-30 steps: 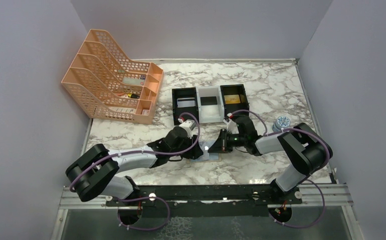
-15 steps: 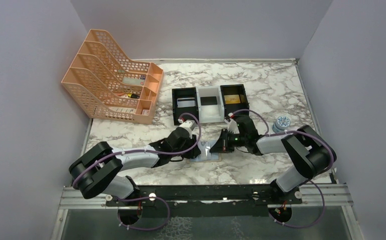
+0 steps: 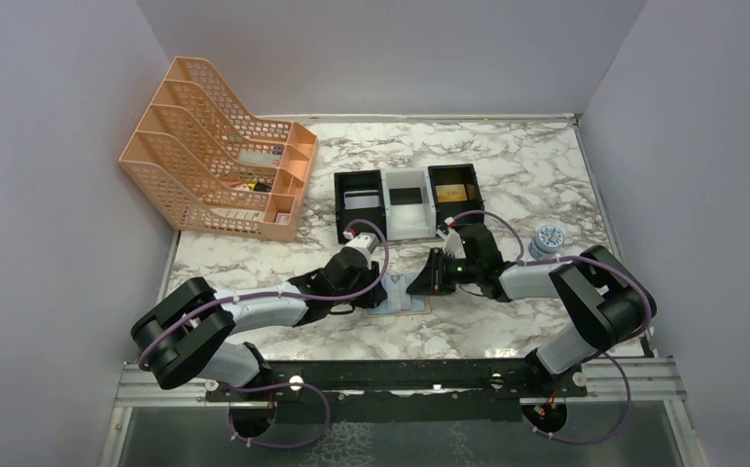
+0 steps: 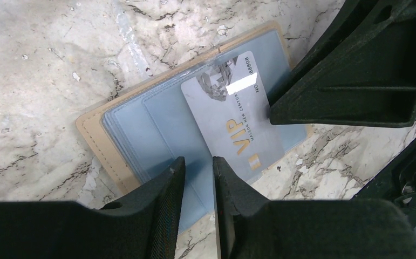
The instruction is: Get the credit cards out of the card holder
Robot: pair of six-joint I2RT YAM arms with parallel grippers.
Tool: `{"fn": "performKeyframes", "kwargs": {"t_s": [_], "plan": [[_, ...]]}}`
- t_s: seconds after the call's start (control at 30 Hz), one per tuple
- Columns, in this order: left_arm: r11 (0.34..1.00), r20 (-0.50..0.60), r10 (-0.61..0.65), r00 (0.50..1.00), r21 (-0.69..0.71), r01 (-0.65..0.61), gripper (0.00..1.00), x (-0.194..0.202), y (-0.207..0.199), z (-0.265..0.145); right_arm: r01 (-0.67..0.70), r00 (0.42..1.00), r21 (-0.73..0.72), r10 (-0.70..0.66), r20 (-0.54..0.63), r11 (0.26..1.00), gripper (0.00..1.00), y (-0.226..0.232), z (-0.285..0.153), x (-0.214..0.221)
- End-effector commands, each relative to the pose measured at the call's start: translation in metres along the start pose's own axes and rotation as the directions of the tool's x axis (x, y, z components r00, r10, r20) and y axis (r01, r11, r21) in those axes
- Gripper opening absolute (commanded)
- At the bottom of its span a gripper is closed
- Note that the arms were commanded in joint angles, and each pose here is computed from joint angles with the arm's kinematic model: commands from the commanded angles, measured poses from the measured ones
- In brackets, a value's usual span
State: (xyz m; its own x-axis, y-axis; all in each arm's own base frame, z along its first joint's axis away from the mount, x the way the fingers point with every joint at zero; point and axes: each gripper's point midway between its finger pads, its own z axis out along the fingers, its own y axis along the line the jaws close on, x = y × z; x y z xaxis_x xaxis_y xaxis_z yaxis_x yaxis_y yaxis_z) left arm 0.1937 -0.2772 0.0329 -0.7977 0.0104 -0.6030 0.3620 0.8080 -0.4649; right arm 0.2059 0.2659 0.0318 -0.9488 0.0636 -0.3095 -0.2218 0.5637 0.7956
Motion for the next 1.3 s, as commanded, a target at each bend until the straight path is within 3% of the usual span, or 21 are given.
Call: {"fn": "performKeyframes", "kwargs": {"t_s": [0.0, 0.4, 0.83, 1.27], "plan": [[0.999, -0.027, 0.023, 0.999, -0.039, -0.024, 0.29, 0.009, 0.01, -0.002, 0.02, 1.0, -0.049, -0.019, 0.01, 0.999, 0.2, 0.009, 0.004, -0.005], [0.999, -0.024, 0.031, 0.999, -0.031, -0.031, 0.28, 0.009, 0.009, -0.004, -0.016, 1.0, -0.051, 0.016, 0.004, 0.999, 0.22, 0.002, 0.012, -0.003], [0.998, -0.048, 0.036, 0.998, -0.049, -0.039, 0.27, 0.013, 0.013, -0.001, 0.016, 1.0, -0.076, -0.015, 0.015, 0.997, 0.04, 0.008, 0.006, -0.001], [0.997, -0.043, 0.03, 0.999, -0.074, -0.033, 0.26, 0.013, 0.018, -0.001, 0.022, 0.998, 0.014, -0.023, 0.06, 1.0, 0.01, -0.005, -0.001, -0.003]]}}
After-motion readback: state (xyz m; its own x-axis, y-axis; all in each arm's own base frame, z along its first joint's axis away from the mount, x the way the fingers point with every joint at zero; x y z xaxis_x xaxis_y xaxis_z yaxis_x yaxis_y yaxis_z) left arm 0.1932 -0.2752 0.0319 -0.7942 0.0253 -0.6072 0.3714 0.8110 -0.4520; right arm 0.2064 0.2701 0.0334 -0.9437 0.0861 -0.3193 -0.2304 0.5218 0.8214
